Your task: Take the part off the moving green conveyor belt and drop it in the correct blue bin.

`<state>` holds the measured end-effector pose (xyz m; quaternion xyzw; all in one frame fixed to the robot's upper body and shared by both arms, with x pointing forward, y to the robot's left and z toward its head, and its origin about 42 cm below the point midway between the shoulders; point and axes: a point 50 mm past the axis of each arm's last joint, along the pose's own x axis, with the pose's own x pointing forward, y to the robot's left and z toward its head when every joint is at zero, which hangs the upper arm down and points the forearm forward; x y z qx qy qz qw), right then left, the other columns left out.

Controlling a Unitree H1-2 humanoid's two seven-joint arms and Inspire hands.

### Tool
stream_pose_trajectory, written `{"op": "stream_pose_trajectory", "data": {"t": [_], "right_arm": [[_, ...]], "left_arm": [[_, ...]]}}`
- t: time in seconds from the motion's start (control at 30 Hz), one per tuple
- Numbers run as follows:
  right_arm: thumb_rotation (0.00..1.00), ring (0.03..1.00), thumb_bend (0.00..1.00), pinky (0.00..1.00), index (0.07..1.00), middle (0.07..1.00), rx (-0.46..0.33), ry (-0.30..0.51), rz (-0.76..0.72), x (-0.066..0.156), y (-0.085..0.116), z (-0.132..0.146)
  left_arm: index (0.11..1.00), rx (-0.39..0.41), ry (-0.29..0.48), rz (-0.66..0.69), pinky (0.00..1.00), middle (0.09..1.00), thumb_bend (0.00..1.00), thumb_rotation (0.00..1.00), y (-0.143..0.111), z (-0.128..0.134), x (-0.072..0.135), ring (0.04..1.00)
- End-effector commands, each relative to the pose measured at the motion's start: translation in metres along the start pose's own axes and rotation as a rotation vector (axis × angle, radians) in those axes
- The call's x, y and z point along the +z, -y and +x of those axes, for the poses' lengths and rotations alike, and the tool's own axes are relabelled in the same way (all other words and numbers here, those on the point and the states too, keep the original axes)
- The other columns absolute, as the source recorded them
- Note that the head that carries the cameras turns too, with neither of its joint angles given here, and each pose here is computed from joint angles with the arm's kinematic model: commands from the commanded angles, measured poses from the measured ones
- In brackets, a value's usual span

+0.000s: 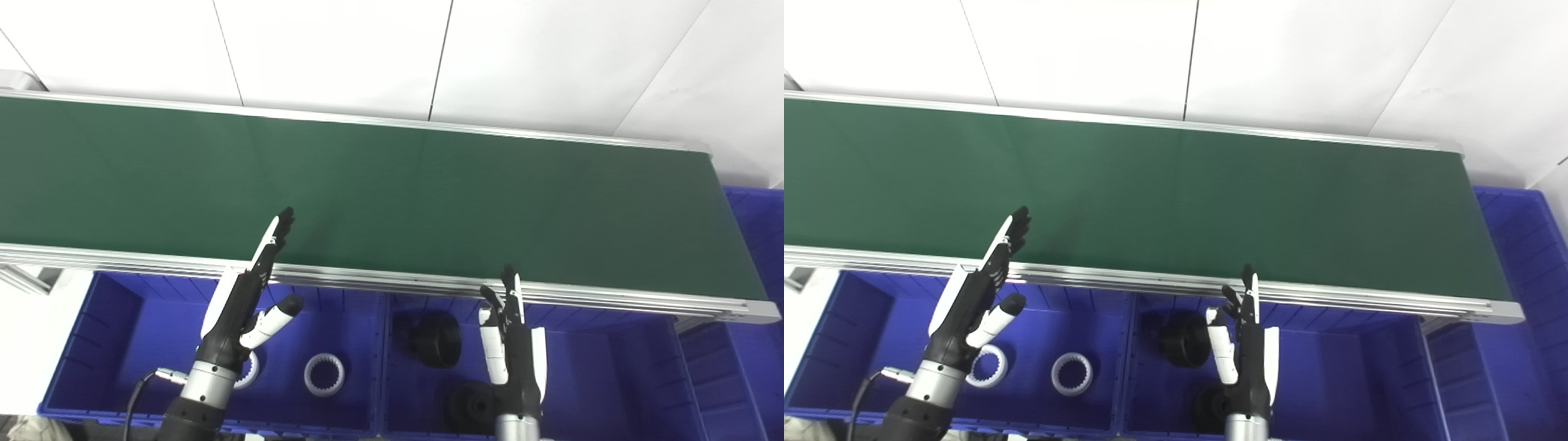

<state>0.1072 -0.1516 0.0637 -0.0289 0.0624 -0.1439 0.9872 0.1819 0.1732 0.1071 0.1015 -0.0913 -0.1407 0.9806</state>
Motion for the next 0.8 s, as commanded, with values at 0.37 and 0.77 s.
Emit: {"op": "stream_pose_trajectory", "data": {"t": [0.37, 0.77], "right_arm": [[1.0, 0.85, 0.77, 0.8, 0.973, 0.956, 0.011, 0.086, 0.058, 0.008, 0.008, -0.009], [1.0, 0.852, 0.72, 0.8, 0.95, 0.946, -0.045, 0.126, -0.013, 0.007, 0.002, -0.011]], "left_arm": [[1.0, 0.113, -0.004, -0.076, 1.0, 1.0, 0.77, 0.95, 0.003, -0.012, 0.027, 1.0], [1.0, 0.112, 0.009, -0.065, 1.0, 1.0, 0.66, 1.0, 0.009, -0.012, 0.017, 0.993]]}}
